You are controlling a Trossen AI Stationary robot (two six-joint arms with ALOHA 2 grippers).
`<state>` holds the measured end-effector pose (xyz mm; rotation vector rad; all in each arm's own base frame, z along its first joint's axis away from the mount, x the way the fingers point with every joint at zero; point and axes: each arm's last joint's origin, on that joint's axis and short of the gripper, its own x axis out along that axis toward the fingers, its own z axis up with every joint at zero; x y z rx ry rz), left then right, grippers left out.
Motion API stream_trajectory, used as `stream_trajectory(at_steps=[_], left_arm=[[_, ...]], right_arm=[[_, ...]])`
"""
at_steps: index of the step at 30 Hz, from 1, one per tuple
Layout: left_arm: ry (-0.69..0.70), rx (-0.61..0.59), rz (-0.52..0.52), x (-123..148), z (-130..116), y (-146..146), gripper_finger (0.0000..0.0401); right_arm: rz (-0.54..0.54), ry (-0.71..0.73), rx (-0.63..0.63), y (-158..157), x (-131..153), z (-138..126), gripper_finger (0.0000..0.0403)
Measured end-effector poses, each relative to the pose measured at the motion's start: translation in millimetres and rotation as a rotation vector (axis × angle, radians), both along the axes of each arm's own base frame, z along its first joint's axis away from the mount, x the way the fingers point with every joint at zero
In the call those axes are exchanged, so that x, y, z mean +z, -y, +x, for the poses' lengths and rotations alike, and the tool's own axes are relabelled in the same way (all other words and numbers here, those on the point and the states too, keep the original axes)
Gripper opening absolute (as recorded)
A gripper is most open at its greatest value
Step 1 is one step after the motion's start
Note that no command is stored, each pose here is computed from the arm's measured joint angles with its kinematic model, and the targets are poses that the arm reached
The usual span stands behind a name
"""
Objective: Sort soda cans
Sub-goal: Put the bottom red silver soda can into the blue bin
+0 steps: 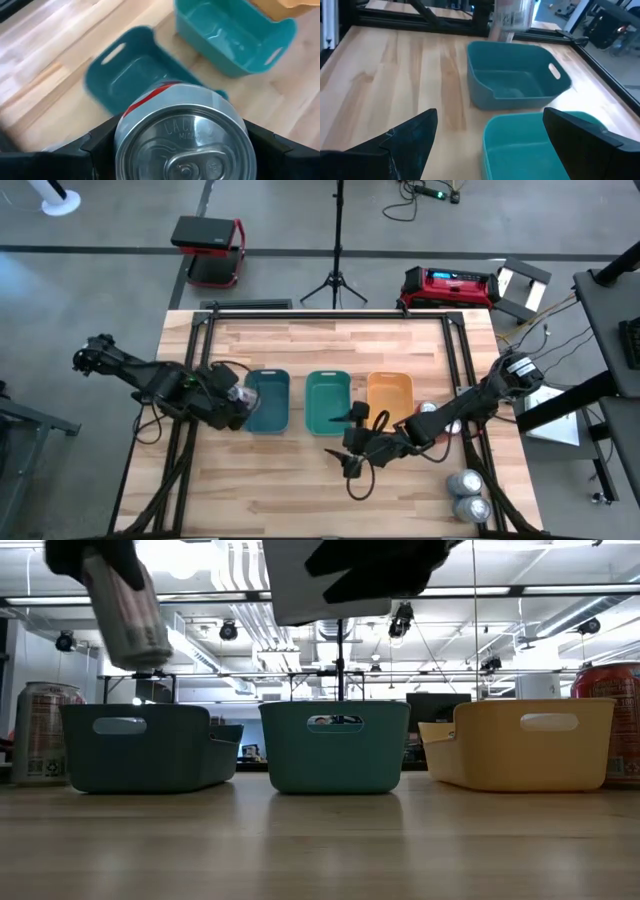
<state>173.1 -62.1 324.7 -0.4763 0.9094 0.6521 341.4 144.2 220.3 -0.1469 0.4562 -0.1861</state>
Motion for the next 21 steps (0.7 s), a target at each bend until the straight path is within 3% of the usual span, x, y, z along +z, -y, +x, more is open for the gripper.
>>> stream_trajectory(at_steps=[4, 13, 21], left_arm=[[0.004, -0.044, 0.011, -8.2, 15.8, -7.3, 0.0283], [-0.179, -0.044, -0.024, -29.8, 45.6, -53.0, 0.0283], [-0.226, -0.135, -0.083, -52.2, 75.2, -63.0, 0.0283]], right_arm=[[0.007, 0.029, -0.021, 6.6, -7.9, 12.1, 0.0359], [0.0, 0.023, -0.029, 11.5, -11.6, 37.7, 0.0359], [-0.002, 0.026, -0.032, 10.4, -11.4, 44.8, 0.0359]])
